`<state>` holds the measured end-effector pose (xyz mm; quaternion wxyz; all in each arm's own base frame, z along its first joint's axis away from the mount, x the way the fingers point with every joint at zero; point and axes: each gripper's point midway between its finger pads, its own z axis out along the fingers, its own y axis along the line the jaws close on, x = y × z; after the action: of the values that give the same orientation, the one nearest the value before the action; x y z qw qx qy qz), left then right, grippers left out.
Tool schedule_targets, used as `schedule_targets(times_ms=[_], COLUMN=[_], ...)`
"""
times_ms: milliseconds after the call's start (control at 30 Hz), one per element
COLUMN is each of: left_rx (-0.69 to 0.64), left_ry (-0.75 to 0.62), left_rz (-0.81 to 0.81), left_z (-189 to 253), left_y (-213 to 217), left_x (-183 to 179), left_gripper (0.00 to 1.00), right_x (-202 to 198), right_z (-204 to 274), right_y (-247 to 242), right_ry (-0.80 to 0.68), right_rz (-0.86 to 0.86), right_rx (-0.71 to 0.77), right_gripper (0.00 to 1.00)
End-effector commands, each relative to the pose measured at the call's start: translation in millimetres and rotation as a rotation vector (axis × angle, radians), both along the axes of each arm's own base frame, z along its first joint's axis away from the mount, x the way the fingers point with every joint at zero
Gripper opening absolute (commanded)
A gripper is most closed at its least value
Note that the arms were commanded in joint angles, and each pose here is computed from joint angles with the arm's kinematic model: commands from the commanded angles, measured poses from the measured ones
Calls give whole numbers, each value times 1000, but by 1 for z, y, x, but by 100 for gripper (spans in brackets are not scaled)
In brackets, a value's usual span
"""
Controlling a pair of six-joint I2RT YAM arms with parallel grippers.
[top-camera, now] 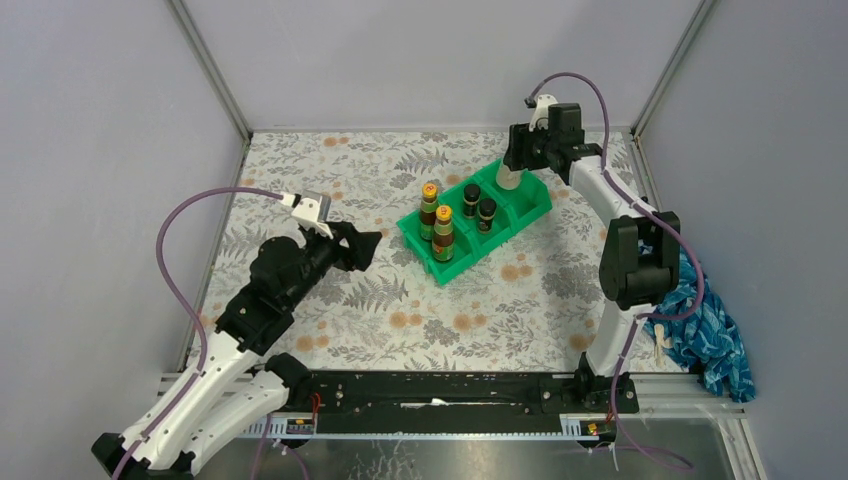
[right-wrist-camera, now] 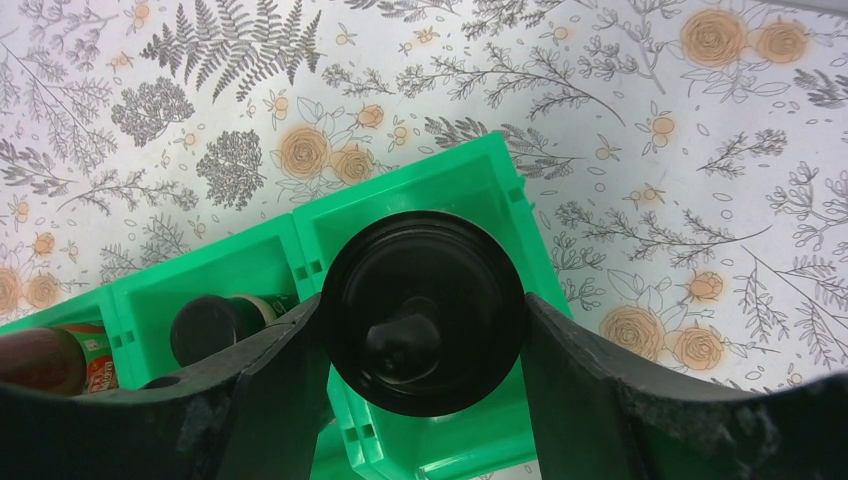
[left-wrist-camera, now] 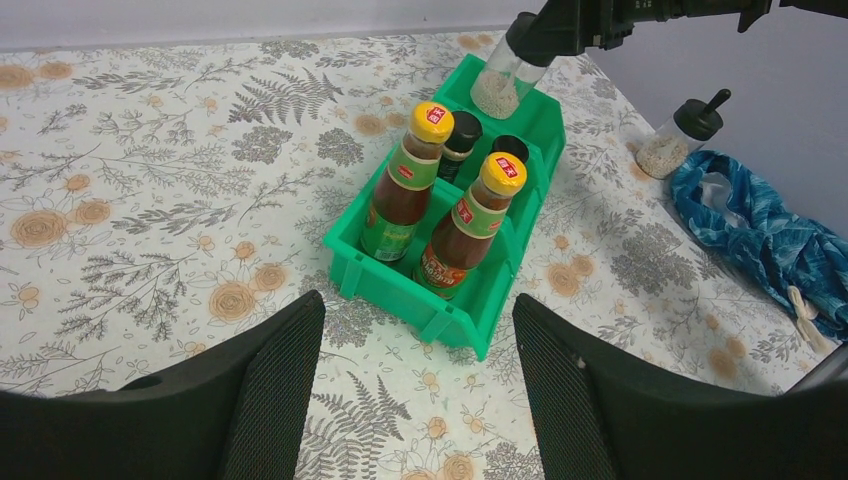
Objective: Organize the condiment bottles
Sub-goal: Place the bottle in the storage box.
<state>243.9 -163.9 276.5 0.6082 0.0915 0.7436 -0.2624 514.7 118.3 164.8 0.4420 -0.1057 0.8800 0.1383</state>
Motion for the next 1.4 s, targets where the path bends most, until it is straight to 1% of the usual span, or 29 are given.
schedule_targets(times_ms=[0, 433, 933, 1367], left_rx=[9, 16, 36, 52], left_ry=[-37, -39, -30, -23], left_rz=[-12, -51, -58, -87], left_z=[8, 5, -1, -5], left_y=[-2, -9, -11, -15], left_x=[1, 0, 3, 2], left_gripper=[74, 74, 74, 74], right_x=[23, 28, 35, 33], right_z=[43, 28, 14, -2], right_y=[10, 10, 15, 23], right_ry=[-139, -115, -96, -70], right_rz=[50, 76, 109, 130], right_rx=[32, -1, -19, -84], right_gripper=[0, 0, 0, 0])
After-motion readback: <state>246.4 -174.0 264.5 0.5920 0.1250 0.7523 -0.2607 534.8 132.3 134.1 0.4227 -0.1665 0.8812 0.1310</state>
